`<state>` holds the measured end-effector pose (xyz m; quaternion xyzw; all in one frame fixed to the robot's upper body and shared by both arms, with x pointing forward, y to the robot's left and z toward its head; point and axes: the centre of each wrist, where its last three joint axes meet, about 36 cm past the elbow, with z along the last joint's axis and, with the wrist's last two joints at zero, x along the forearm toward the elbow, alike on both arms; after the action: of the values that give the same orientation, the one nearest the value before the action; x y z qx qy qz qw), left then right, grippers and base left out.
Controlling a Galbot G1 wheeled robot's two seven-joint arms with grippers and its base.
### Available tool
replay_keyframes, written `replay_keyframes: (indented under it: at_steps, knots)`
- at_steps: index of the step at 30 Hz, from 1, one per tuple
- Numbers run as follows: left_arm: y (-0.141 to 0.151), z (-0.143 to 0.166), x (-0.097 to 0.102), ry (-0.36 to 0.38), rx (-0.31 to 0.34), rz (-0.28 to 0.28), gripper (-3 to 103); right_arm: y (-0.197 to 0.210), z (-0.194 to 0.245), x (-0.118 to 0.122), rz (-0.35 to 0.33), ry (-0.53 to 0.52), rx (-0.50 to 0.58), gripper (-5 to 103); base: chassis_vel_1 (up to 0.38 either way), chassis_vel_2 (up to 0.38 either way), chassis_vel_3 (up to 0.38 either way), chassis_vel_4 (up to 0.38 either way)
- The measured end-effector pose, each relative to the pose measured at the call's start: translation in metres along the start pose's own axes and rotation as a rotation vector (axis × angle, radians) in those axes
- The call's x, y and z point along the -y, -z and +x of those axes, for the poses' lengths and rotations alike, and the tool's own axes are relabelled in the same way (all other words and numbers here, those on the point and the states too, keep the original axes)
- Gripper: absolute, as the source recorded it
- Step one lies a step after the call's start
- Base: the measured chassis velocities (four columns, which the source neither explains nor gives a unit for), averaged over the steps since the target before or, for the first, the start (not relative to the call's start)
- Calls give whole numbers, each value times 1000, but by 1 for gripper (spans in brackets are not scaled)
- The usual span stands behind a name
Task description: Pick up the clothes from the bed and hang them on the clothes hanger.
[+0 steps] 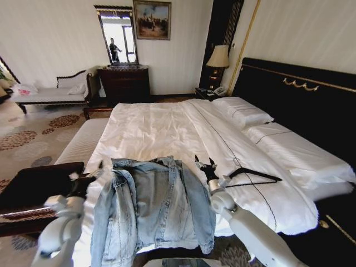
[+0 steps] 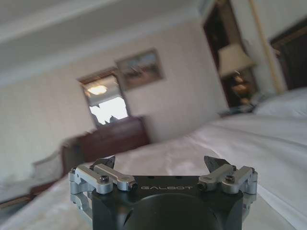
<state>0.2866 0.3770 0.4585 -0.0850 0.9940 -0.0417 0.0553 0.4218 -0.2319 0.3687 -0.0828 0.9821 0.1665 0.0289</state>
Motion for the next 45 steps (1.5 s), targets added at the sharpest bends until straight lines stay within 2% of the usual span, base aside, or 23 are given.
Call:
replay_keyframes:
  at_steps: [3, 5, 6, 8, 11, 14, 18, 35, 45]
  knots:
    - [19, 31, -6, 49, 80, -88, 100, 18, 12, 5, 76, 141, 99, 100, 0, 0, 0, 0]
    - [26, 42, -6, 57, 113, -126, 100, 28, 17, 9, 140, 183, 153, 100, 0, 0, 0, 0]
    - [26, 42, -6, 57, 113, -126, 100, 28, 17, 9, 140, 183, 153, 100, 0, 0, 0, 0]
    - [33, 55, -1, 60, 142, -144, 100, 43, 29, 14, 235, 215, 235, 100, 0, 0, 0, 0]
    - [34, 64, 8, 62, 141, -126, 100, 57, 49, 16, 286, 226, 279, 100, 0, 0, 0, 0]
    - [35, 68, 12, 67, 146, -117, 100, 69, 67, 10, 288, 229, 308, 100, 0, 0, 0, 0]
    - [36, 67, 11, 76, 158, -132, 100, 73, 81, 4, 276, 235, 313, 100, 0, 0, 0, 0]
    - [35, 62, 7, 79, 152, -128, 100, 56, 79, -1, 237, 216, 283, 100, -9, -7, 14, 10]
    - [32, 61, 10, 74, 149, -117, 100, 54, 79, -1, 234, 208, 274, 100, -173, -190, 188, 172]
